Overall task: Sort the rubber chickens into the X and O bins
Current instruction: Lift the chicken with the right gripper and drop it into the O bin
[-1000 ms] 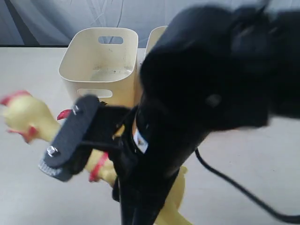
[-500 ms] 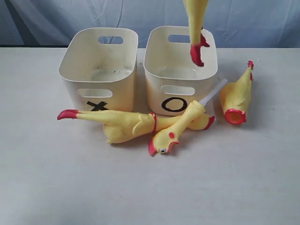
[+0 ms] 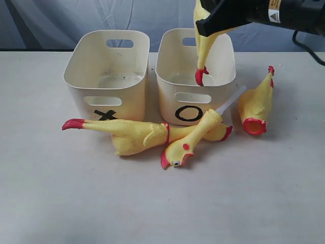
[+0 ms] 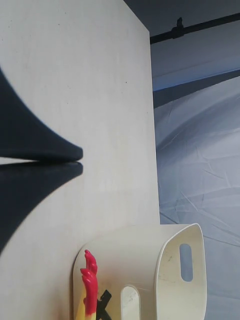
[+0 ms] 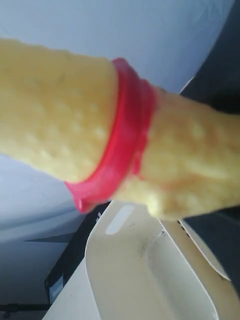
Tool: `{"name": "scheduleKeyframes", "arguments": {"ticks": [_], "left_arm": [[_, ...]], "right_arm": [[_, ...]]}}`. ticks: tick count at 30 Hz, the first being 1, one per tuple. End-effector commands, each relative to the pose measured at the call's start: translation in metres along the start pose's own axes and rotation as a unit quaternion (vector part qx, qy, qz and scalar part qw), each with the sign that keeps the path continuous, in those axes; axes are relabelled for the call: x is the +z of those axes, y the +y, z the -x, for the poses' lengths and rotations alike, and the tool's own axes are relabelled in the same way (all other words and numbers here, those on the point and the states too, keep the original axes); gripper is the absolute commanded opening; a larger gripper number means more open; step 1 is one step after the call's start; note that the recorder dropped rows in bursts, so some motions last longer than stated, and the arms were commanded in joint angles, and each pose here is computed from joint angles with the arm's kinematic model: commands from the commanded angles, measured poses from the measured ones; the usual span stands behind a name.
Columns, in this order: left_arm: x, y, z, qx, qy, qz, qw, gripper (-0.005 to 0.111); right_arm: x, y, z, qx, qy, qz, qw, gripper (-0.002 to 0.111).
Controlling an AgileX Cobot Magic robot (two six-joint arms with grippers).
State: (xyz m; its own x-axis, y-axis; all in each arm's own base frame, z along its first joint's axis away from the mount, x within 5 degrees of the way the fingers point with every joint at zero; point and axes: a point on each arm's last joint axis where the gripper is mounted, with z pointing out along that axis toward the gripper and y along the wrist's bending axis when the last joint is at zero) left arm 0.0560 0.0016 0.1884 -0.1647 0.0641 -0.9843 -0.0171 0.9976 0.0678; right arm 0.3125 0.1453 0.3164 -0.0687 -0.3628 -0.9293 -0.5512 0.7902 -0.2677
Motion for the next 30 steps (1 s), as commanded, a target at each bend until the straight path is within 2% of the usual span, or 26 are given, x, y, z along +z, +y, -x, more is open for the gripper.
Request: {"name": "scheduleKeyframes", "arguments": {"ticks": [1, 10, 12, 14, 15, 17, 18, 20, 22, 24, 26, 27, 28, 29, 30], "left_arm": [[-0.001, 0.0, 0.004, -0.005, -0.01, -0.001, 1.0, 0.0], [-0.001, 0.0, 0.004, -0.005, -0.01, -0.001, 1.0, 0.0], [-0.001, 0.0, 0.004, -0.005, -0.01, -0.001, 1.0, 0.0], [-0.001, 0.0, 0.004, -0.005, -0.01, -0.001, 1.0, 0.0], [-0.001, 0.0, 0.004, -0.005, -0.01, -0.001, 1.0, 0.0], [-0.001, 0.0, 0.004, -0.005, -0.01, -0.001, 1.0, 0.0], [-0.001, 0.0, 0.004, -0.005, -0.01, -0.001, 1.0, 0.0], [-0.001, 0.0, 0.004, -0.005, -0.01, -0.001, 1.0, 0.0], [-0.001, 0.0, 0.004, -0.005, -0.01, -0.001, 1.0, 0.0], [-0.001, 0.0, 0.004, -0.005, -0.01, -0.001, 1.0, 0.0], [-0.001, 0.0, 0.004, -0.005, -0.01, -0.001, 1.0, 0.0], [-0.001, 0.0, 0.004, -0.005, -0.01, -0.001, 1.0, 0.0], [-0.001, 0.0, 0.004, -0.005, -0.01, -0.001, 1.0, 0.0], [-0.001, 0.0, 0.004, -0.005, -0.01, -0.001, 1.0, 0.0], [-0.001, 0.0, 0.004, -0.005, -0.01, -0.001, 1.0, 0.0]], "right_arm": [[0.029, -0.012, -0.002, 0.003, -0.034, 0.018, 0.999, -0.001], [0.08, -0.02, -0.034, 0.01, 0.036, 0.001, 0.999, -0.001], [0.086, -0.018, -0.044, 0.012, 0.049, 0.005, 0.999, 0.006], [0.091, -0.017, -0.053, 0.026, 0.065, 0.004, 0.998, 0.023], [0.093, -0.017, -0.055, 0.034, 0.067, 0.004, 0.997, 0.045], [0.093, -0.017, -0.054, 0.035, 0.065, 0.005, 0.997, 0.073], [0.091, -0.017, -0.051, 0.038, 0.059, 0.004, 0.998, 0.082], [0.086, -0.019, -0.044, 0.038, 0.053, -0.002, 0.998, 0.083], [0.078, -0.023, -0.035, 0.036, 0.052, -0.015, 0.998, 0.076], [0.062, -0.028, -0.014, 0.03, 0.026, -0.027, 0.999, 0.066], [0.044, -0.026, 0.006, 0.02, 0.002, -0.031, 0.999, 0.067], [0.032, -0.021, 0.013, 0.003, -0.007, -0.026, 1.0, 0.067], [0.02, -0.008, 0.016, -0.043, -0.008, -0.008, 0.999, 0.067], [0.012, 0.005, 0.014, -0.096, -0.009, 0.016, 0.995, 0.067], [0.004, 0.023, 0.008, -0.12, -0.01, 0.049, 0.991, 0.067]]}}
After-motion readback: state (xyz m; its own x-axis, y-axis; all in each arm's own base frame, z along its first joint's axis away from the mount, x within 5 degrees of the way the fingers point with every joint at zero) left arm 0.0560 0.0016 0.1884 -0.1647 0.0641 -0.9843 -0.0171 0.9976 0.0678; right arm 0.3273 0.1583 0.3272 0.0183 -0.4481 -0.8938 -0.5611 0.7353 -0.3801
